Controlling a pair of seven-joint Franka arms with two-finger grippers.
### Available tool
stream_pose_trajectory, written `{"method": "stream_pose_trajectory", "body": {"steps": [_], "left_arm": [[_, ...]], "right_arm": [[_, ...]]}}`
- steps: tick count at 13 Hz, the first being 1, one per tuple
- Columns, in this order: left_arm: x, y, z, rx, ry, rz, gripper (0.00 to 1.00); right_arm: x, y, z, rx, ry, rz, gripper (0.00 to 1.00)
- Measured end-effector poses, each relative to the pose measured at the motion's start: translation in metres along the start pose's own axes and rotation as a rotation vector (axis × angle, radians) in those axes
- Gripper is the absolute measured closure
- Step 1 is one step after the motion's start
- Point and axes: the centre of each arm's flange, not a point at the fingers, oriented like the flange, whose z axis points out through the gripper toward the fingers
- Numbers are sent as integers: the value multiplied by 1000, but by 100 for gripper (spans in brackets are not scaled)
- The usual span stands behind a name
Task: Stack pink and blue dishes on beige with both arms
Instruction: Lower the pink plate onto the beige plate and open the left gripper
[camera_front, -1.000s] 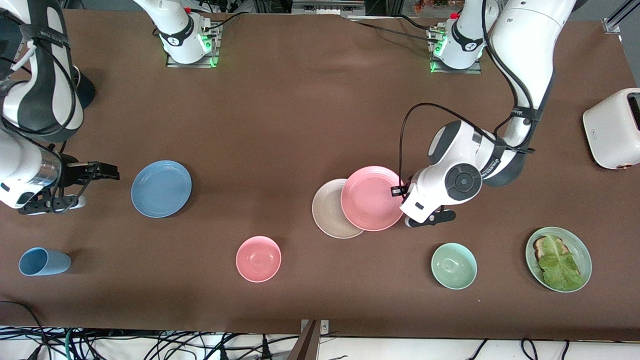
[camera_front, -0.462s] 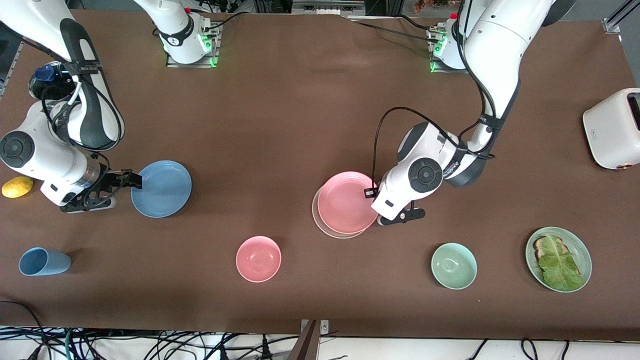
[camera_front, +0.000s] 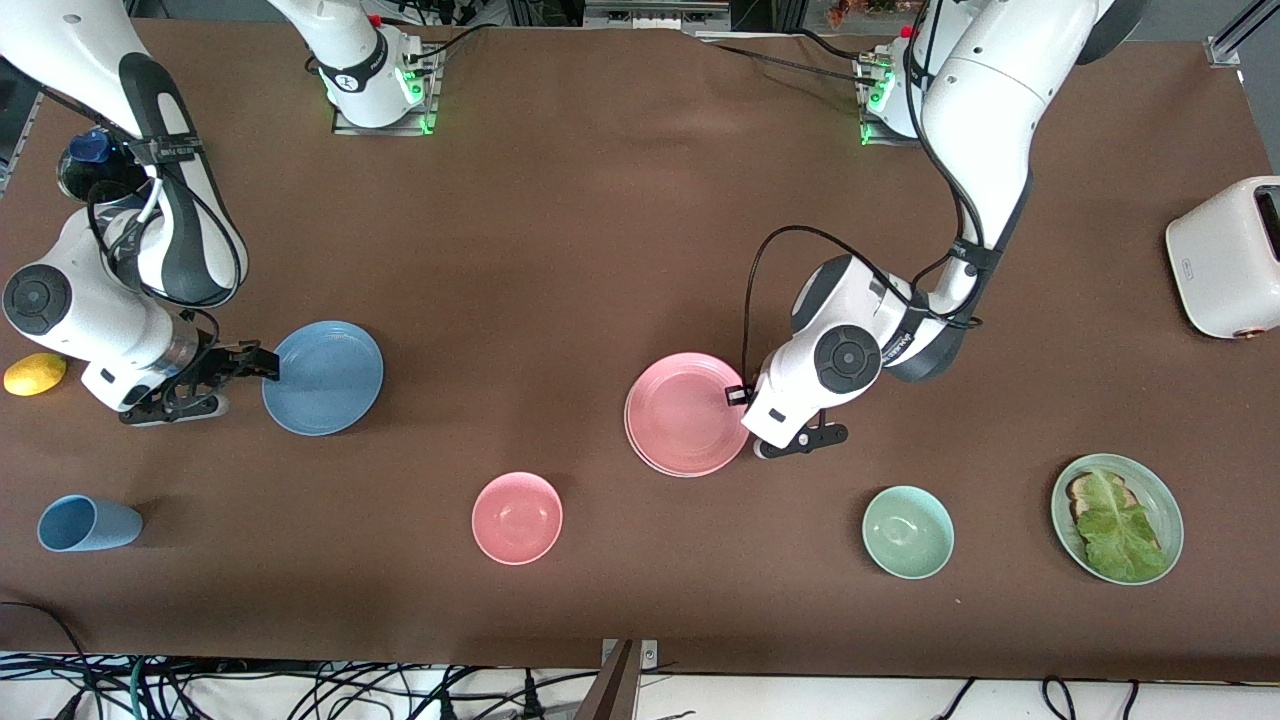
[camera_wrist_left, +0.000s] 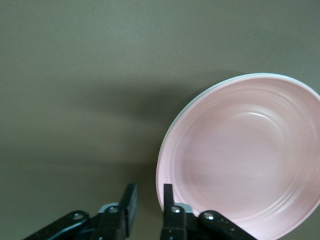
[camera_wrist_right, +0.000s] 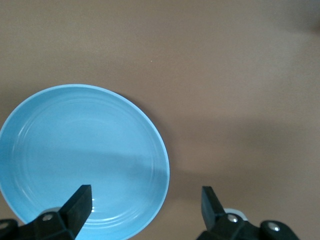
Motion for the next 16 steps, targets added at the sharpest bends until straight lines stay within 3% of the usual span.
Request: {"method": "stream_pose_trajectory", "body": {"steps": [6,8,16], "left_arm": [[21,-34,-19,33,-16,-43,1],[34,-57,-30,47,-9,-28,0],[83,-199,-95,61,-89,107,0]], "right_arm": [[0,0,0,-1,3,-1,3],[0,0,0,-1,3,-1,3],[0,0,1,-1,3,-1,3]]}}
